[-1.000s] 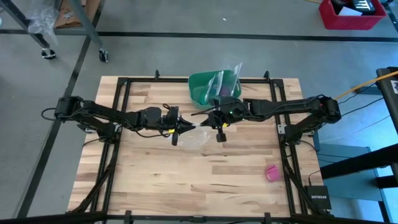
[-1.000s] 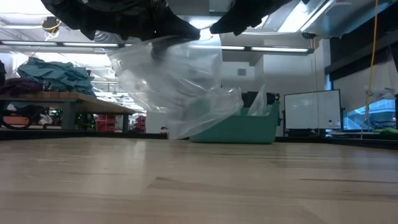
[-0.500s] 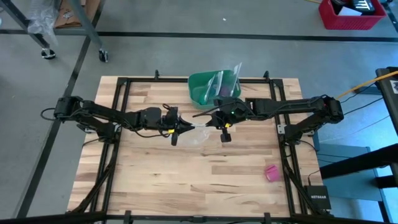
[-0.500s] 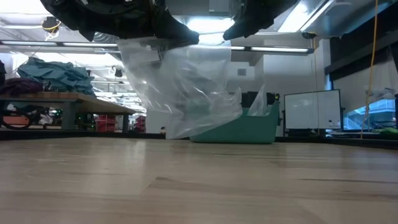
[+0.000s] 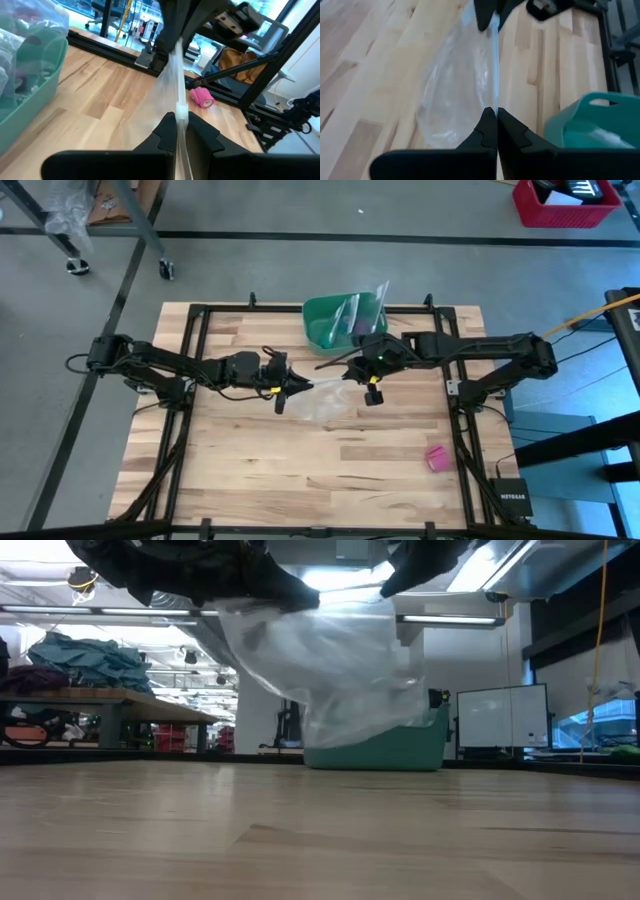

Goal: Roll bandage
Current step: Open the transparent zip bag

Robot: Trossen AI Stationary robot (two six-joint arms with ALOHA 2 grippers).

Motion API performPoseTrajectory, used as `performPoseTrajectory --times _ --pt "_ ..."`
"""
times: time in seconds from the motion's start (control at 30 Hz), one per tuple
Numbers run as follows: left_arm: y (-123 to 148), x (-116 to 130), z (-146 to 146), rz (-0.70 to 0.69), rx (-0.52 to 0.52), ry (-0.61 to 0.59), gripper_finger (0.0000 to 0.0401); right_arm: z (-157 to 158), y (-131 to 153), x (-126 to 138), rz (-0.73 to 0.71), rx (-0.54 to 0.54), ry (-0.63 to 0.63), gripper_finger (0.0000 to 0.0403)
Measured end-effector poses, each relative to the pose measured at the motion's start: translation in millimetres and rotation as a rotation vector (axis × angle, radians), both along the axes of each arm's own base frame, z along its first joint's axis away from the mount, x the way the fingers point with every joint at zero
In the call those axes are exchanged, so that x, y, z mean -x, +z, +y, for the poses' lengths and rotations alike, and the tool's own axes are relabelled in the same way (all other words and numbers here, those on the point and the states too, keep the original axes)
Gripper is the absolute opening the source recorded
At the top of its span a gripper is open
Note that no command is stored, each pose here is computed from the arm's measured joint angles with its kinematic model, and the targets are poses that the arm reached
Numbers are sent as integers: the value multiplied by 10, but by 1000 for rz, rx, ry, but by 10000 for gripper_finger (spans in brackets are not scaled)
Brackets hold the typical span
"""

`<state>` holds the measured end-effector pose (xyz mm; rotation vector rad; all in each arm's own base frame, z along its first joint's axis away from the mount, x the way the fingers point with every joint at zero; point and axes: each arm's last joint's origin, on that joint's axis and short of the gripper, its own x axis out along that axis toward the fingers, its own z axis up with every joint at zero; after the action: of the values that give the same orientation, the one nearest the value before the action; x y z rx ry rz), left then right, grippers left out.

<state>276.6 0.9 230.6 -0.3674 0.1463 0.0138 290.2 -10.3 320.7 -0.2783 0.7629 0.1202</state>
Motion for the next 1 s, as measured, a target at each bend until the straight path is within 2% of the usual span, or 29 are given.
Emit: performPoseTrajectory --times 0.4,1.0 --pt "37 41 -4 4 2 -5 17 -4 28 101 110 16 -19 0" --pt "71 223 -97 123 34 -43 17 -16 -30 171 202 42 -42 0"
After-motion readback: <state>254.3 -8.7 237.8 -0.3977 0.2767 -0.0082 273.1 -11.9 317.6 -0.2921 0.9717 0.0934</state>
